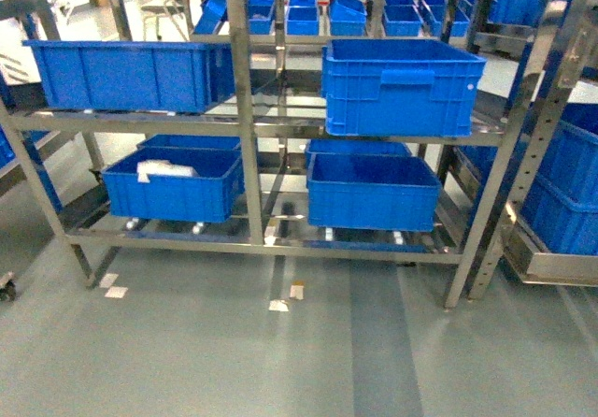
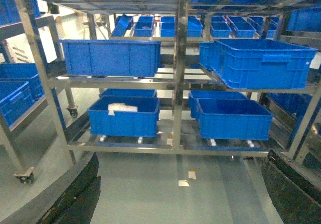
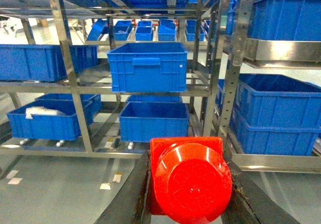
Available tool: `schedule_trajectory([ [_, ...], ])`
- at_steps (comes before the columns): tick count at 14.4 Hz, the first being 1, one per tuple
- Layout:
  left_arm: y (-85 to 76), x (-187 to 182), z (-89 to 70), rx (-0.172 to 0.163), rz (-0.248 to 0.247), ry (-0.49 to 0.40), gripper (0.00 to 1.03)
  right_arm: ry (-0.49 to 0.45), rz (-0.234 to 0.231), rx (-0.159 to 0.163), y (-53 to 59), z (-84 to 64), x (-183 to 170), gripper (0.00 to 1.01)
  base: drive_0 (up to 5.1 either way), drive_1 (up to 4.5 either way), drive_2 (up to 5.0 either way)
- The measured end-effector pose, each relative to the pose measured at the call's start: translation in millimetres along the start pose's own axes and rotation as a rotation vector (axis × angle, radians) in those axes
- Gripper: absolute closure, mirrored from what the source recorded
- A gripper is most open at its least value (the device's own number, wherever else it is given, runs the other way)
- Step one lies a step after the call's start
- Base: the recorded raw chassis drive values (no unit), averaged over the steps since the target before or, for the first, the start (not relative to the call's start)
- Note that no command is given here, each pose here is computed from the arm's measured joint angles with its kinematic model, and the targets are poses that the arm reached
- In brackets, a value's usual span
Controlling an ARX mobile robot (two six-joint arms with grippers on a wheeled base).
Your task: Pick red block from blue box to shelf
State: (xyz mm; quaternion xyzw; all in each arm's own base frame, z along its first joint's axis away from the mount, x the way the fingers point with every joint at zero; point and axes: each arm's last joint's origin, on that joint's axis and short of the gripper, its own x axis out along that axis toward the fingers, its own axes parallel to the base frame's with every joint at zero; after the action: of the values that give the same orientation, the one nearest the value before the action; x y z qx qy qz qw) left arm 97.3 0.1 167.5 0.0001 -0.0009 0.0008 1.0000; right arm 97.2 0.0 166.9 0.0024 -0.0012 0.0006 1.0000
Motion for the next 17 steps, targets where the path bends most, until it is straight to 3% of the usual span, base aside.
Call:
schedule_trajectory([
  [4, -0.1, 0.0, 0.2, 0.000, 0.000, -0.002, 0.05, -0.002, 0.000, 0.000, 0.0, 0.1, 0.0, 0.73, 0.1, 0.50, -2.4],
  [17, -0.2, 0.0, -0.1, 0.000, -0.002, 0.001, 0.05, 0.002, 0.000, 0.000, 0.0, -0.1, 0.0, 0.73, 0.0, 3.88, -3.9],
])
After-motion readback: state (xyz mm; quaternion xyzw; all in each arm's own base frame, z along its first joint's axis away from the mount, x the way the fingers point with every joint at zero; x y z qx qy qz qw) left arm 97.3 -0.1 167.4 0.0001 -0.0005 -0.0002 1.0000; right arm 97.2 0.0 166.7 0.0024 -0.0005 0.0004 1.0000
